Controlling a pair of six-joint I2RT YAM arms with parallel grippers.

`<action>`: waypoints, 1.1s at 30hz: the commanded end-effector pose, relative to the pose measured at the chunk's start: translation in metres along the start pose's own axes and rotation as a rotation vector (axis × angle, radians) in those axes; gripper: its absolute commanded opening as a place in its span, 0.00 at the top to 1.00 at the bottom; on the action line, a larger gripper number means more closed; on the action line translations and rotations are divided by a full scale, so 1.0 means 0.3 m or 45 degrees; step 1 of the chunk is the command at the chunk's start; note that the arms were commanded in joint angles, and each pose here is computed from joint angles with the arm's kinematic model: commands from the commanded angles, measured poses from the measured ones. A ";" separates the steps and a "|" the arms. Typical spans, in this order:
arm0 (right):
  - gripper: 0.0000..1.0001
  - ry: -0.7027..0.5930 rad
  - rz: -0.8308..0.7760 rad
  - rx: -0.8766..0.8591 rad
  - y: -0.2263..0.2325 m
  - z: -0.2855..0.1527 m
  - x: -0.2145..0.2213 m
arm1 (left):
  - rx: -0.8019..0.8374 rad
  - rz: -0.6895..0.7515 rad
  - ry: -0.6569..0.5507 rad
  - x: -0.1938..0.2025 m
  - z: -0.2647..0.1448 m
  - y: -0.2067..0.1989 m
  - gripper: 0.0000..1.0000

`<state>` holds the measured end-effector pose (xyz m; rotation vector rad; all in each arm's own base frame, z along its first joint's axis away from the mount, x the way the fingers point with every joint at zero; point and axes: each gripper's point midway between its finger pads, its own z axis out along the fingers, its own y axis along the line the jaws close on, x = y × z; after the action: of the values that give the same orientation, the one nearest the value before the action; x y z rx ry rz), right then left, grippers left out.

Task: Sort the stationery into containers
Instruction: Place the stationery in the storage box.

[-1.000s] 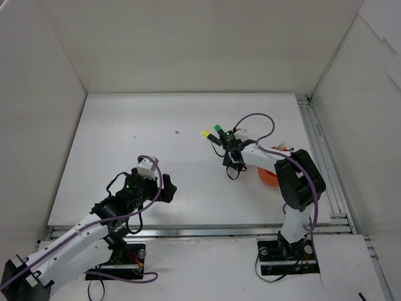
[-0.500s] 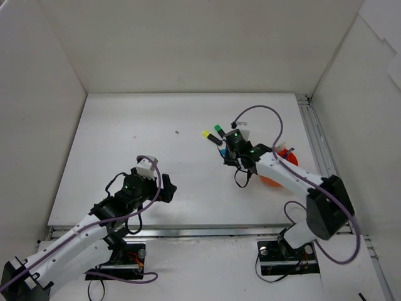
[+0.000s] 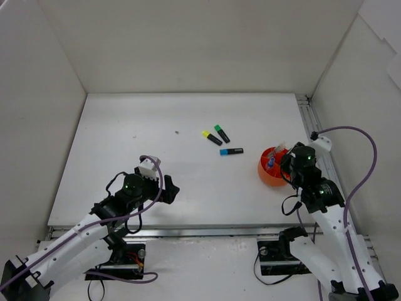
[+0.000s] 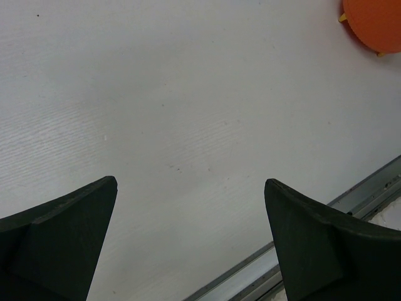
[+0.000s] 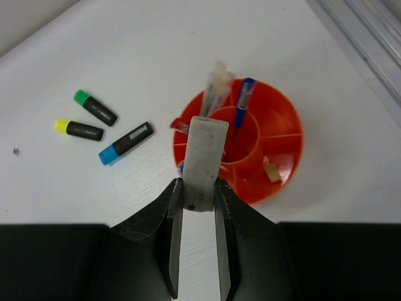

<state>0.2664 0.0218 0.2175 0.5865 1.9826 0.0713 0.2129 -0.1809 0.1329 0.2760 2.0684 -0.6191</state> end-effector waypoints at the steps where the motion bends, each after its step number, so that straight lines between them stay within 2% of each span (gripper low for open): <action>1: 1.00 0.061 0.059 0.187 -0.130 -0.008 0.053 | 0.074 0.011 -0.101 -0.100 0.004 -0.051 0.00; 8: 1.00 0.237 0.126 0.302 -0.213 0.054 0.167 | 0.081 0.015 -0.108 -0.102 -0.004 -0.053 0.00; 15: 1.00 0.341 0.151 0.316 -0.212 0.110 0.223 | 0.070 0.007 -0.148 -0.108 -0.025 -0.043 0.00; 24: 0.98 0.366 0.203 0.286 -0.182 0.176 0.226 | 0.066 0.001 -0.133 -0.103 -0.018 -0.043 0.00; 31: 0.92 0.355 0.240 0.291 -0.167 0.223 0.211 | 0.040 0.000 -0.135 -0.099 -0.013 -0.029 0.00; 33: 0.87 0.350 0.247 0.301 -0.168 0.232 0.209 | 0.023 0.002 -0.129 -0.097 -0.013 -0.021 0.00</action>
<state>0.2620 -0.0082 0.0991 0.9433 2.3030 -0.0079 0.2125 -0.1815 0.1432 0.2748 2.0282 -0.6404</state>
